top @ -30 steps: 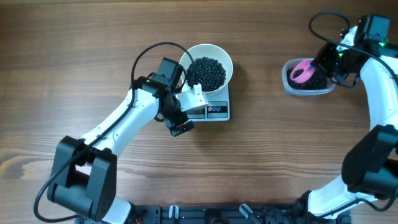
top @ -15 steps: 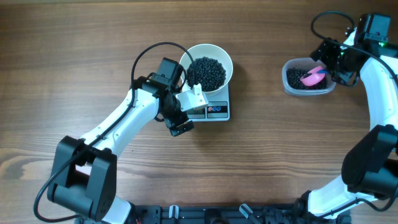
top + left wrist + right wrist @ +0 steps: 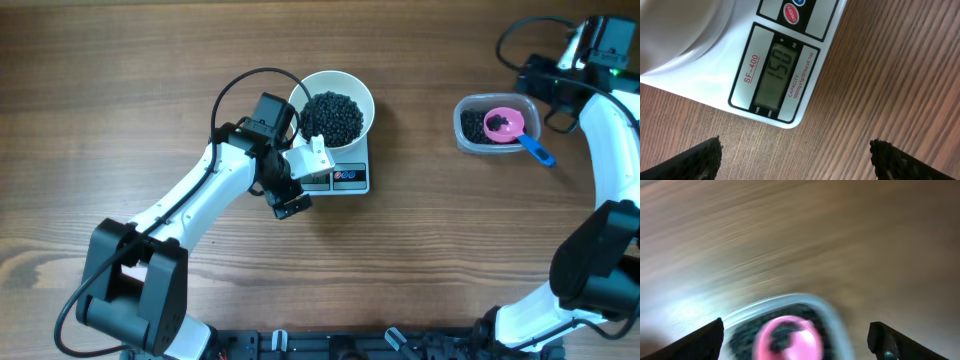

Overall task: Scoop item into bowl and weigh 150g on scale
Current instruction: 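Release the scoop in the tub and raise the right gripper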

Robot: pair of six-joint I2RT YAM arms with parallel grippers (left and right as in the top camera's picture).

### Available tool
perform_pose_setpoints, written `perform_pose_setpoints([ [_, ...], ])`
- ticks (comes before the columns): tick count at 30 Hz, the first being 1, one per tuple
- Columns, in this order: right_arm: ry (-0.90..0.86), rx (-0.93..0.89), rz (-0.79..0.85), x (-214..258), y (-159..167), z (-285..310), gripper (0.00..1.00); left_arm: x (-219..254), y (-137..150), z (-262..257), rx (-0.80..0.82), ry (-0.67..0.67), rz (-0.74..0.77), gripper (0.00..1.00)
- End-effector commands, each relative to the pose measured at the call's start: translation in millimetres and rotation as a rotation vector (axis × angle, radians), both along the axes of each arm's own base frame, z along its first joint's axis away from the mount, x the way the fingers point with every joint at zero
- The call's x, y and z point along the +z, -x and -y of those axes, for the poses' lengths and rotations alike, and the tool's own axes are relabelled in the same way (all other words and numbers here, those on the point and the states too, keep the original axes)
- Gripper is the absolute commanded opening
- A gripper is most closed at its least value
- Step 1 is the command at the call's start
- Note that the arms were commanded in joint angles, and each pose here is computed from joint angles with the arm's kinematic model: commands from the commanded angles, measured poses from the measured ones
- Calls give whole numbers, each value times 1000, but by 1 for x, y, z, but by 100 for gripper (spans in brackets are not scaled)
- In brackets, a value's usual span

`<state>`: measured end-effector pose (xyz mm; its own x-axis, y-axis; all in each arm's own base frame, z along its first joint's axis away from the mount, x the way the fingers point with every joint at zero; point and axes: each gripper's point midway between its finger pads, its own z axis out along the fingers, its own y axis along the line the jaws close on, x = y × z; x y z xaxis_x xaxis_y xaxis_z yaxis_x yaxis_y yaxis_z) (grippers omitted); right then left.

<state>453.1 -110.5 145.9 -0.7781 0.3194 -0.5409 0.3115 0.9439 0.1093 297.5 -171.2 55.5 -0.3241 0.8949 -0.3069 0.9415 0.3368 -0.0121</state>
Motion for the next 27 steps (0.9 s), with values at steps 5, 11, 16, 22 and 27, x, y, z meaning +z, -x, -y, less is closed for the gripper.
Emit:
perform_pose_setpoints([
  [5,-160,344,23,-5,1,-56,100,-3,3,1,-20,11,-12,100],
  [11,-174,319,20,-5,1,-56,100,-3,3,1,-20,11,-12,100],
  [16,-173,318,20,-5,1,-55,100,-3,3,1,-20,11,-12,100],
  [22,-173,318,20,-5,1,-55,100,-3,3,1,-20,11,-12,100],
  [27,-173,318,20,-5,1,-55,100,-3,3,1,-20,11,-12,100],
])
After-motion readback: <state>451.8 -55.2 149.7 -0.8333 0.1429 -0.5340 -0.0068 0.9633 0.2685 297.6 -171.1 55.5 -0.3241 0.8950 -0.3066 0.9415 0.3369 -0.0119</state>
